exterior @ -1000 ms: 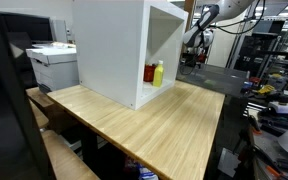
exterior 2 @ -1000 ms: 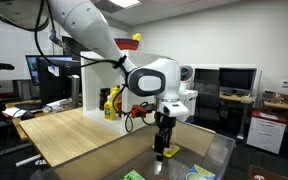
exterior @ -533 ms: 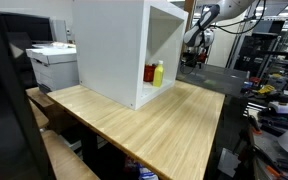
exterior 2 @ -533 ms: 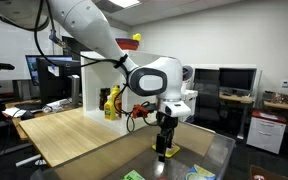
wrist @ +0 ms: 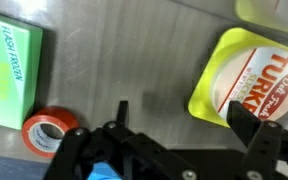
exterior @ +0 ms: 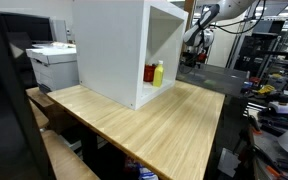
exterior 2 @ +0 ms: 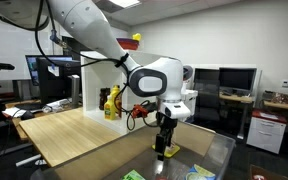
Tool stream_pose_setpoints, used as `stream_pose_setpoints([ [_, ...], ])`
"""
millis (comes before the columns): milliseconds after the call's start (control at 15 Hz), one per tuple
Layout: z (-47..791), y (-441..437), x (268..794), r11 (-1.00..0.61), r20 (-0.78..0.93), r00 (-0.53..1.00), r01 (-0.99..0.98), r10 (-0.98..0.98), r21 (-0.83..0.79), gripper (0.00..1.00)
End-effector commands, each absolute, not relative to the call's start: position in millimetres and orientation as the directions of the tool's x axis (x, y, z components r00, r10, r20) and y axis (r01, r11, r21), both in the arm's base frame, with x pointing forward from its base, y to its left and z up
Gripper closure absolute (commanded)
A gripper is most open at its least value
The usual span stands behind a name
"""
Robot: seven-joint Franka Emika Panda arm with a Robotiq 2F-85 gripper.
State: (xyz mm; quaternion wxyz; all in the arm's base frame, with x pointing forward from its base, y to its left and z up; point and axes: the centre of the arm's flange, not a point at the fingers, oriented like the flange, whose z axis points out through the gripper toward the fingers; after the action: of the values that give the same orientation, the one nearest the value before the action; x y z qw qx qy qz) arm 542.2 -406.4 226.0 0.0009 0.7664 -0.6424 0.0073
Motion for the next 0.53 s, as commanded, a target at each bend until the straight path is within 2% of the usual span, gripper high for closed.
stream_pose_setpoints([
  [0,225.0,-408.2,541.8,-0.187,-0.014,0.188,-0.980,-0.982,-0.065,0.00],
  [467,222.7,-404.5,546.7,-0.185,-0.034,0.188,-0.978,-0.982,-0.093,0.00],
])
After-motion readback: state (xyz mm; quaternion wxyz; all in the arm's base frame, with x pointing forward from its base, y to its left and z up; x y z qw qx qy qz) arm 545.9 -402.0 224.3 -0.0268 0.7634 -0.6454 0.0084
